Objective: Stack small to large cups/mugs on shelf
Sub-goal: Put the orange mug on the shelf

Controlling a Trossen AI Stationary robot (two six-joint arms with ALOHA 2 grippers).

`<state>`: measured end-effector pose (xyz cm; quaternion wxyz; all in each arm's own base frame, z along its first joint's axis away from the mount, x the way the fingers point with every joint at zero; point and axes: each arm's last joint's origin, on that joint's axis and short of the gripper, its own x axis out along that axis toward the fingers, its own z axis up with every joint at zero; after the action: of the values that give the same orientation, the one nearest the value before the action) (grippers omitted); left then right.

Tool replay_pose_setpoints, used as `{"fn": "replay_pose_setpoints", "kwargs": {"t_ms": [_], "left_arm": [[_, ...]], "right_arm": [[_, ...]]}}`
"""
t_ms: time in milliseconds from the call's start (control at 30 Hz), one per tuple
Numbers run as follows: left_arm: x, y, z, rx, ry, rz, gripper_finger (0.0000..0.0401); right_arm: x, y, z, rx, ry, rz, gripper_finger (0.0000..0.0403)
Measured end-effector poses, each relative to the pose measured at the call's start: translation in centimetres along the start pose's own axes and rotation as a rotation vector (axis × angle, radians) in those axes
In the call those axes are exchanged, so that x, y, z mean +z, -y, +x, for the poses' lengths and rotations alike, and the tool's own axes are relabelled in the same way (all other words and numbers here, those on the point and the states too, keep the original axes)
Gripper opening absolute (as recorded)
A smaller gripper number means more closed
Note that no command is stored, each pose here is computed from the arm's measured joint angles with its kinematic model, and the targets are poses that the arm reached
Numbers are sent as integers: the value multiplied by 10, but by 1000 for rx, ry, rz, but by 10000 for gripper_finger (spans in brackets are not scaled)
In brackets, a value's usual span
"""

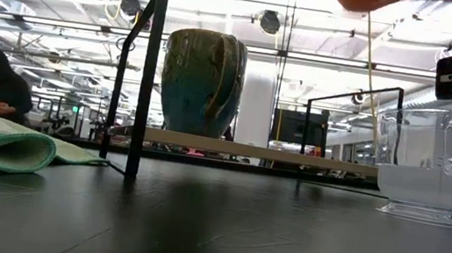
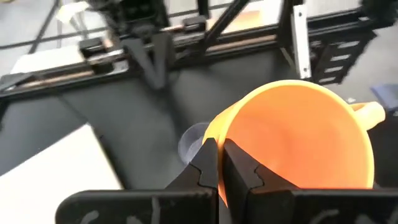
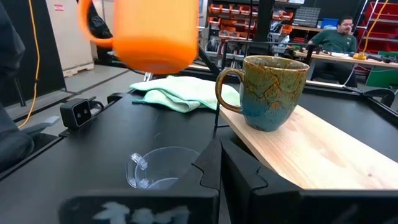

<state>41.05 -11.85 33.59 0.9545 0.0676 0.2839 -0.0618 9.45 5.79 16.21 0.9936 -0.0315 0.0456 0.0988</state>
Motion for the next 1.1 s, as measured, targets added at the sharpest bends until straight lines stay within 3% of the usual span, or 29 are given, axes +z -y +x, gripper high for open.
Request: {"fn": "replay_pose_setpoints", "kwargs": {"t_ms": [400, 633, 1100], "left_arm": [[-4, -4, -14, 71, -73, 8, 3], [-6, -25, -25, 156, -125, -29, 3], [0, -39, -102, 245, -48, -42, 3]], "right_arm": [[0, 0, 0, 0, 0, 0, 0], [0, 0, 0, 1, -3, 17, 0], [0, 0, 0, 3, -5, 16, 0]]}}
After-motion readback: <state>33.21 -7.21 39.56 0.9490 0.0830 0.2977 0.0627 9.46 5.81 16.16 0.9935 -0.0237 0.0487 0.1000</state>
